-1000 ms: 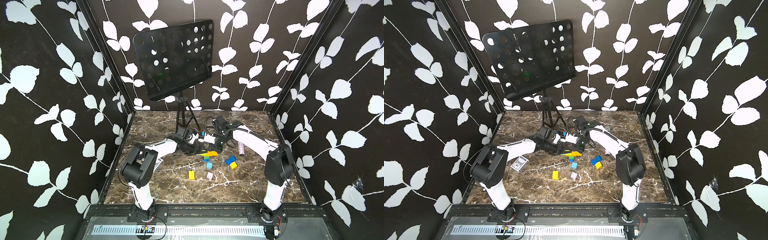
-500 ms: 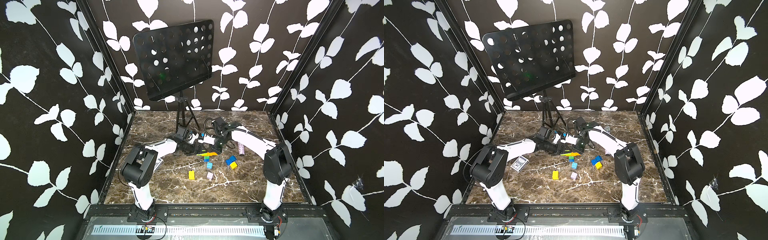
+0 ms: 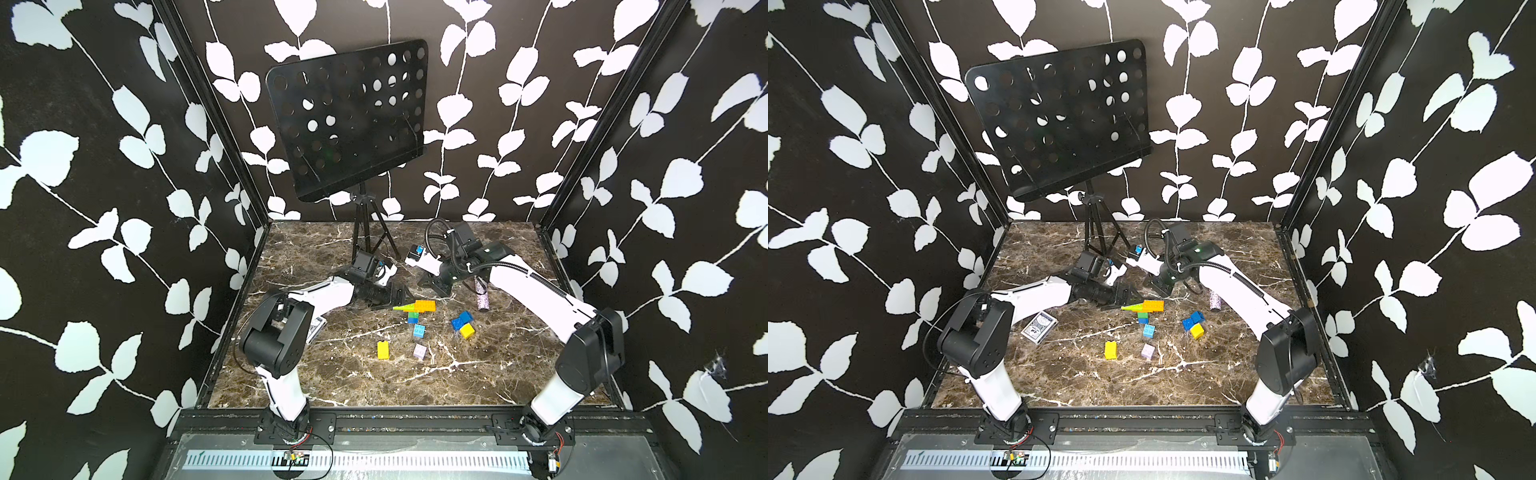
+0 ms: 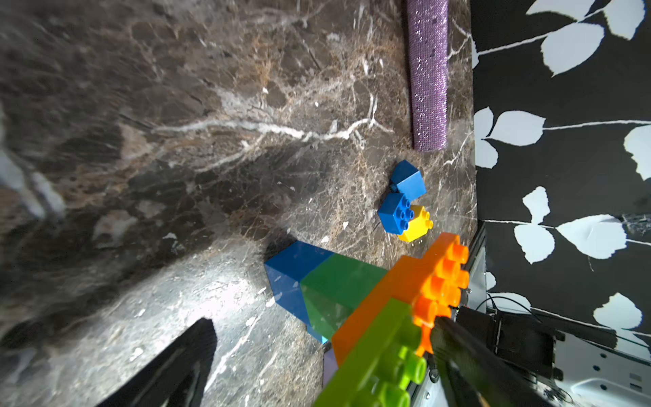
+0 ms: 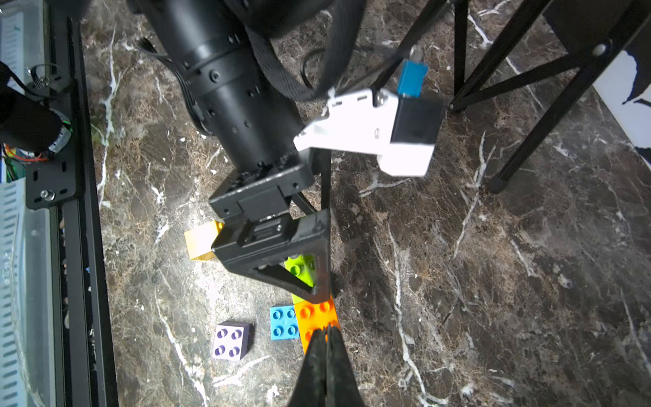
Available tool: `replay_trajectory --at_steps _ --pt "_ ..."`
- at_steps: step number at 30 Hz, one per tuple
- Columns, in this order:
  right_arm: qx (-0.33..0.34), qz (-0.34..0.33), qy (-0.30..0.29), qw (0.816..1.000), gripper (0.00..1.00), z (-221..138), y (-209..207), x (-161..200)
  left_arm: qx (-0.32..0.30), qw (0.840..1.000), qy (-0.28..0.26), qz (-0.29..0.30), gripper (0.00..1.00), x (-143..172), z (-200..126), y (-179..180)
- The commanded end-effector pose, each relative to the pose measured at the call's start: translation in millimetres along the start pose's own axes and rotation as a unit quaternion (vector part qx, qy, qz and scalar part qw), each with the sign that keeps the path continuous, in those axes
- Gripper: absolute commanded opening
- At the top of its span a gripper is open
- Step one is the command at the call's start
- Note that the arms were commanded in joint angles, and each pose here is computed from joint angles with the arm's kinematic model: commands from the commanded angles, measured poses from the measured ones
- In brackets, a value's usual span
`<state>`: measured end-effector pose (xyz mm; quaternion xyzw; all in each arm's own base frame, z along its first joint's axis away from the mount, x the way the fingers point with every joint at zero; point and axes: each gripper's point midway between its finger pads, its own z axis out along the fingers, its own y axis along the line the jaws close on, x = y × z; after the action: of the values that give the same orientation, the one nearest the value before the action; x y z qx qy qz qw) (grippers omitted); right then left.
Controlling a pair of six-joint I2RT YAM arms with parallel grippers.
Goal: Assemble a fork with lego
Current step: Assemble the lego brick with the lego brick, then pick up the lego brick from the center of the board.
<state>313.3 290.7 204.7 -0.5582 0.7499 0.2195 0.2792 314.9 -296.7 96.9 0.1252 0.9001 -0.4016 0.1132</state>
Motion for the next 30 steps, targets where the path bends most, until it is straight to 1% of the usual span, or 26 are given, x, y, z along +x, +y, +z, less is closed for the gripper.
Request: replay_trajectory --at_steps 1,4,6,7,8,10,12,13,15,19,23,27,30 --pt "0.005 0.016 -0.017 1.0 0.08 -4.8 2.0 -0.9 0.002 0.999 -0.036 0.017 0.98 -16.6 -24.4 -17.0" --pt "0.011 0.023 -0.019 0.999 0.12 -6.0 1.8 1.4 0.009 0.998 -0.059 0.018 0.98 -24.3 -34.9 -23.1" --pt "0.013 0.03 -0.02 0.999 0.16 -3.1 0.6 3.4 0.023 0.997 -0.075 0.019 0.98 -29.9 -40.4 -31.0" --pt "0.02 0.027 -0.034 0.999 0.17 -14.0 3.2 -3.0 0.025 0.996 -0.077 0.021 0.98 -30.5 -43.3 -34.0" --pt "0.018 0.028 -0.037 0.999 0.19 -16.9 5.9 -4.2 0.02 0.997 -0.075 0.022 0.98 -27.9 -46.0 -33.5" --pt "0.013 0.03 -0.041 0.999 0.23 -22.4 14.9 -1.3 -0.004 0.997 -0.079 0.021 0.98 -21.4 -54.7 -25.2" --pt "0.011 0.027 -0.04 0.999 0.31 -25.3 28.3 8.4 -0.031 0.996 -0.086 0.009 0.98 -13.0 -62.4 -8.7" --pt "0.009 0.029 -0.033 0.999 0.36 -23.0 37.4 19.1 -0.042 0.995 -0.089 0.003 0.97 -8.0 -65.1 -0.3" --pt "0.008 0.027 -0.023 0.999 0.41 -20.0 53.9 32.6 -0.053 0.995 -0.086 -0.008 0.97 2.6 -66.5 11.5" --pt "0.013 0.045 0.007 0.999 0.42 -7.7 76.9 61.1 -0.063 0.994 -0.092 -0.016 0.97 17.2 -69.5 25.1" --pt "0.02 0.054 0.027 0.998 0.46 8.8 96.9 83.2 -0.051 0.992 -0.111 -0.025 0.96 25.6 -74.4 30.6" --pt "0.035 0.08 0.037 0.995 0.47 22.7 103.9 103.0 -0.04 0.992 -0.111 -0.034 0.96 38.6 -70.4 35.9" --pt "0.057 0.098 0.047 0.992 0.49 29.6 104.0 114.0 -0.047 0.992 -0.107 -0.041 0.96 49.2 -69.8 42.3"
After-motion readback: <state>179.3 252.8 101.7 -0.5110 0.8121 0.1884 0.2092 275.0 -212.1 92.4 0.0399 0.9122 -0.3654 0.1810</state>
